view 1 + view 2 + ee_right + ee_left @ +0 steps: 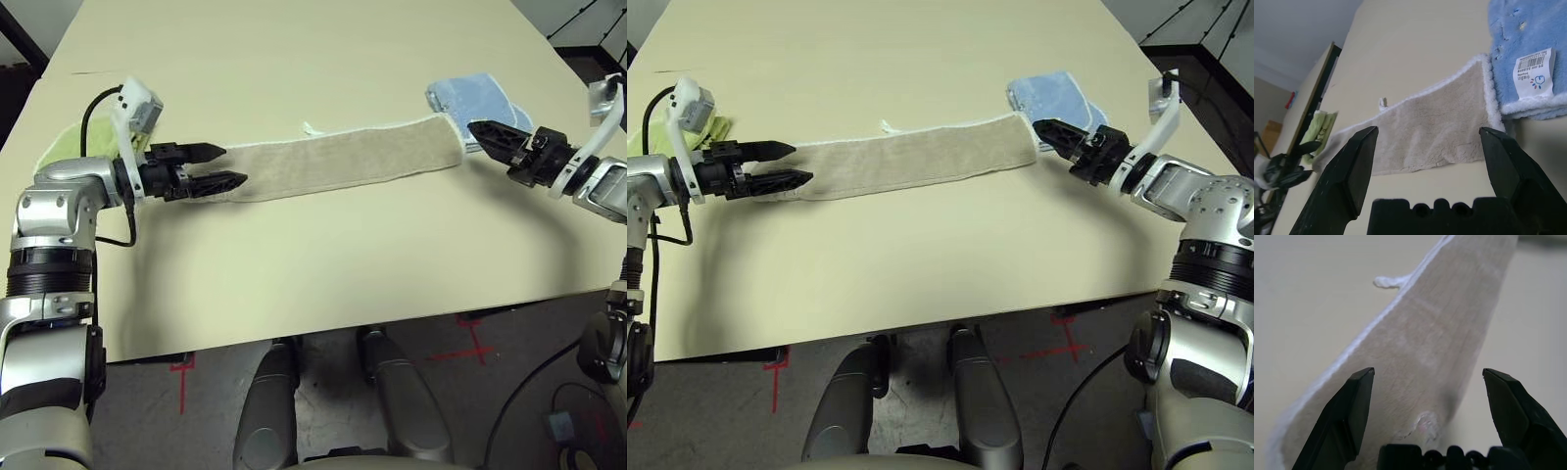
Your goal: Fold the towel and set it aside.
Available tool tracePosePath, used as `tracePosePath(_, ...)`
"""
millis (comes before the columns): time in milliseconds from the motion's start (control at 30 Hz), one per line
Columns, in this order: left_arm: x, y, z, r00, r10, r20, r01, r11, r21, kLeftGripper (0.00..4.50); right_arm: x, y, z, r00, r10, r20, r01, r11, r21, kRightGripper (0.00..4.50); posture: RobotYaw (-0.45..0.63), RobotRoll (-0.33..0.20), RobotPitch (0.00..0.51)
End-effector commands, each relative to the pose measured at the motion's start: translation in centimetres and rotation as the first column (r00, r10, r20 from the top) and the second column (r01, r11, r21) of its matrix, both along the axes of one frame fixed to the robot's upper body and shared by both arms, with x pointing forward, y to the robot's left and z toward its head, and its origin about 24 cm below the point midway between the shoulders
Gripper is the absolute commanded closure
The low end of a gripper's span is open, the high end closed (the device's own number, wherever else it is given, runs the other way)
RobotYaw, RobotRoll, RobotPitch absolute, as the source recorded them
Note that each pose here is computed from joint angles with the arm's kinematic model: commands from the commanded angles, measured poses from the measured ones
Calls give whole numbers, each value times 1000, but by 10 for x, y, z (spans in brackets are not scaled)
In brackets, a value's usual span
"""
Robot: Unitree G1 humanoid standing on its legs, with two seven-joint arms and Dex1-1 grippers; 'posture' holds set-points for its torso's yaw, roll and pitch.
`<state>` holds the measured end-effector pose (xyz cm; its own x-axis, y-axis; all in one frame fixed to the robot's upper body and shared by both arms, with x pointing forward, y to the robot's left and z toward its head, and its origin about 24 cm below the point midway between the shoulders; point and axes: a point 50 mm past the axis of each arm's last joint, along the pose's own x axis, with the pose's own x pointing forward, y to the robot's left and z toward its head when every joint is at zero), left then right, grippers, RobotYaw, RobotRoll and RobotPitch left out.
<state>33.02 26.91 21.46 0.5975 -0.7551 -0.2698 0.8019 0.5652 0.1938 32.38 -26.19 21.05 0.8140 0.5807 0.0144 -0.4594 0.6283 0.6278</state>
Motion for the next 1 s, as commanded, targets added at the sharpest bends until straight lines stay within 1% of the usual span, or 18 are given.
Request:
tracePosePath(33,-1,4,-3,999,-43,-1,43,998,43,8,-10,-6,2,1000,11,-5,-11,1000,20,29,-52,0,321)
tracePosePath(133,0,2,1,995,-93,29,92,995,28,8,-15,-7,0,999,40,-23,-38,997,66,29,-54,0,335)
tracePosePath(200,1,1,6,993,-107,49,107,994,4,8,-18,-9,-1,998,50,-35,-45,991,128,29,-54,0,340)
tracePosePath(267,1,2,10,989,-129,65,129,992,7,8,-20,-13,-3,998,33,-51,-24,985,170,29,-53,0,342)
tracePosePath(400,1,5,16,985,-143,92,143,990,12,8,-24,-17,-10,996,-9,-85,27,976,217,29,-54,0,346)
tracePosePath(533,-1,10,16,984,-155,90,153,988,30,8,-26,-16,-16,993,-43,-110,69,966,250,29,-56,0,357)
tracePosePath(667,-3,14,11,984,-157,83,151,986,69,8,-23,-11,-22,988,-75,-134,111,951,287,29,-51,0,365)
tracePosePath(767,-4,17,8,985,-145,90,136,986,102,8,-16,-5,-28,983,-84,-166,133,940,313,29,-38,0,367)
tracePosePath(833,-5,17,7,985,-147,88,138,985,99,8,-11,-3,-33,978,-92,-189,150,935,321,29,-30,0,366)
tracePosePath(1000,-7,15,7,985,-137,109,128,988,82,8,3,1,-35,969,-120,-215,188,924,332,29,-12,0,364)
